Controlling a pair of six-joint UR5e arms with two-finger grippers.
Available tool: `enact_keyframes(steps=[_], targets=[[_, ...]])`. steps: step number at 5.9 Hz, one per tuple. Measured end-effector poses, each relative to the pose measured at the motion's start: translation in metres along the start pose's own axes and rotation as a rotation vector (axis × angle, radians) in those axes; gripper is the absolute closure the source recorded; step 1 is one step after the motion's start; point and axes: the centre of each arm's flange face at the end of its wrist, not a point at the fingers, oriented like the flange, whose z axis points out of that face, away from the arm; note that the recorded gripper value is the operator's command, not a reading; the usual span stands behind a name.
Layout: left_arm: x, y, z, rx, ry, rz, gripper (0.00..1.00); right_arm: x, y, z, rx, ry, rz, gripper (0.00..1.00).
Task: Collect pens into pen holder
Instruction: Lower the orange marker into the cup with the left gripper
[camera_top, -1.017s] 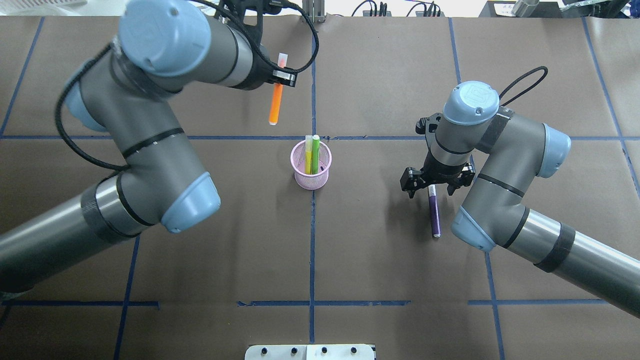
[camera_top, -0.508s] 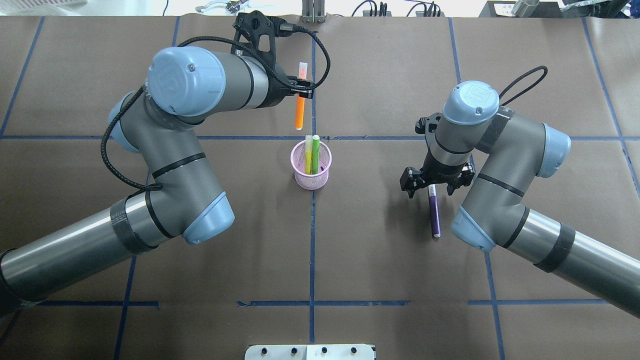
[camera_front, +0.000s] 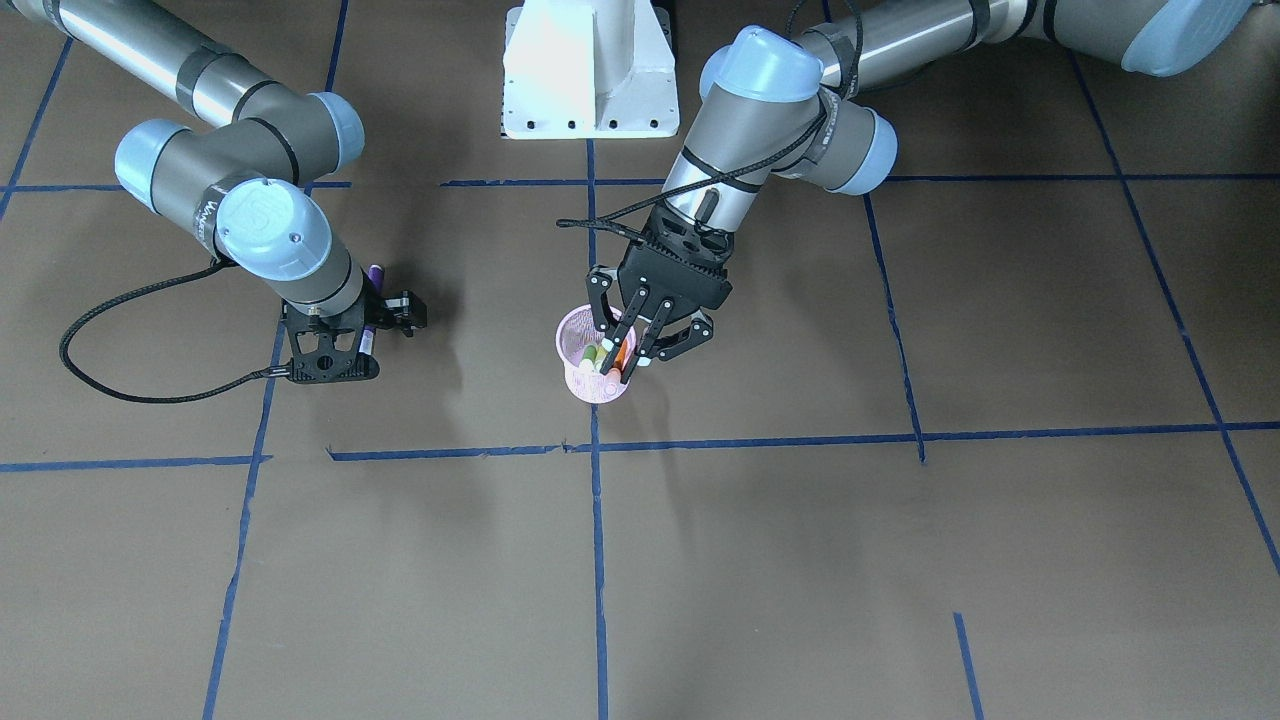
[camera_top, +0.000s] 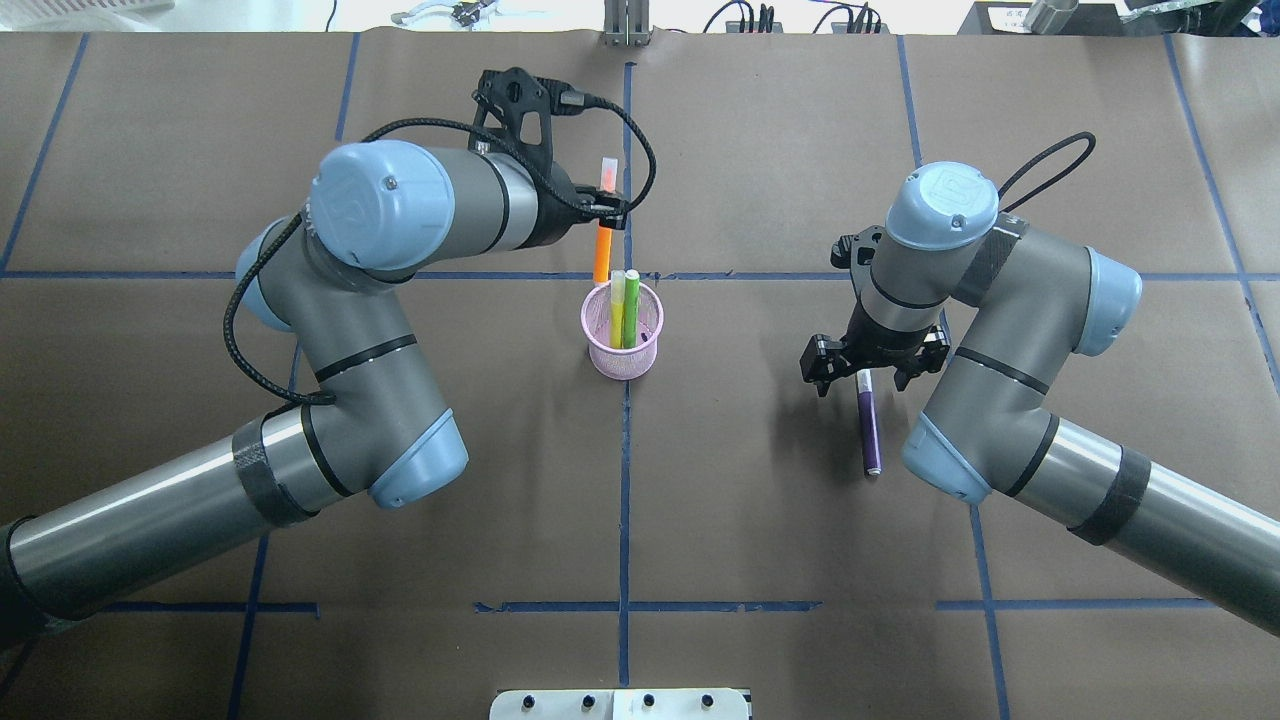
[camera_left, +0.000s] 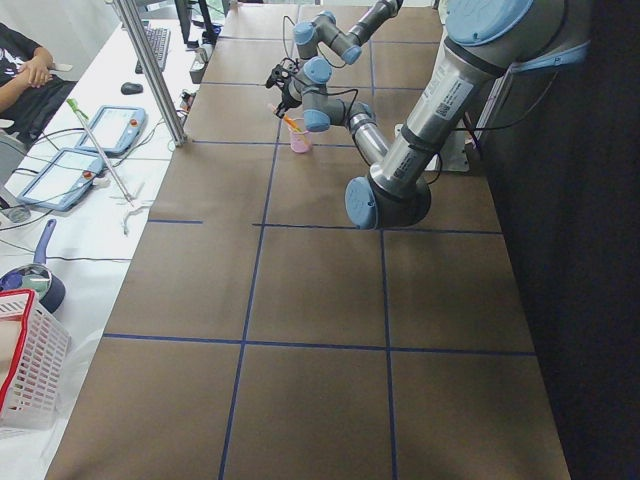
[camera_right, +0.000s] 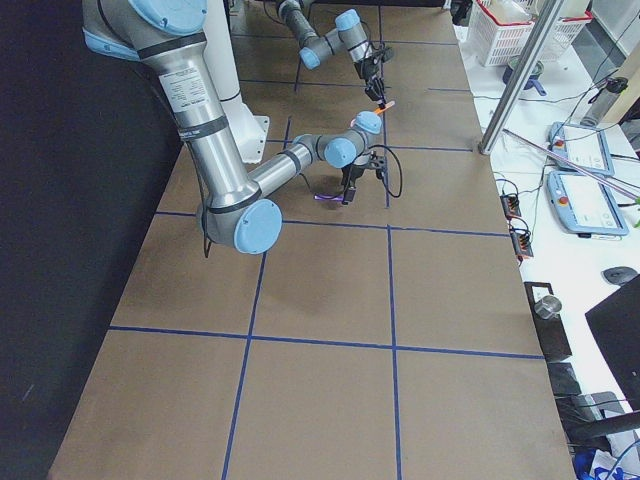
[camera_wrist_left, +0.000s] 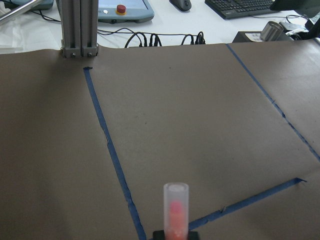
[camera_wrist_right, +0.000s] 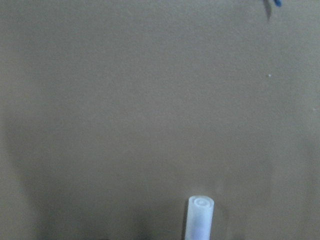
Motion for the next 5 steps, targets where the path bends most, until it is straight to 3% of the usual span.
enact_keyframes(steps=[3,5], targets=[[0.015,0.028,0.007,-0.034,0.027,-0.012,1.0,-0.001,0.0,0.0,0.002,0.0,0.001,0.0],[0.017,0.036,0.009,-0.046,0.029,-0.014,0.83,-0.002,-0.001,-0.001,0.003,-0.002,-0.001,0.0]])
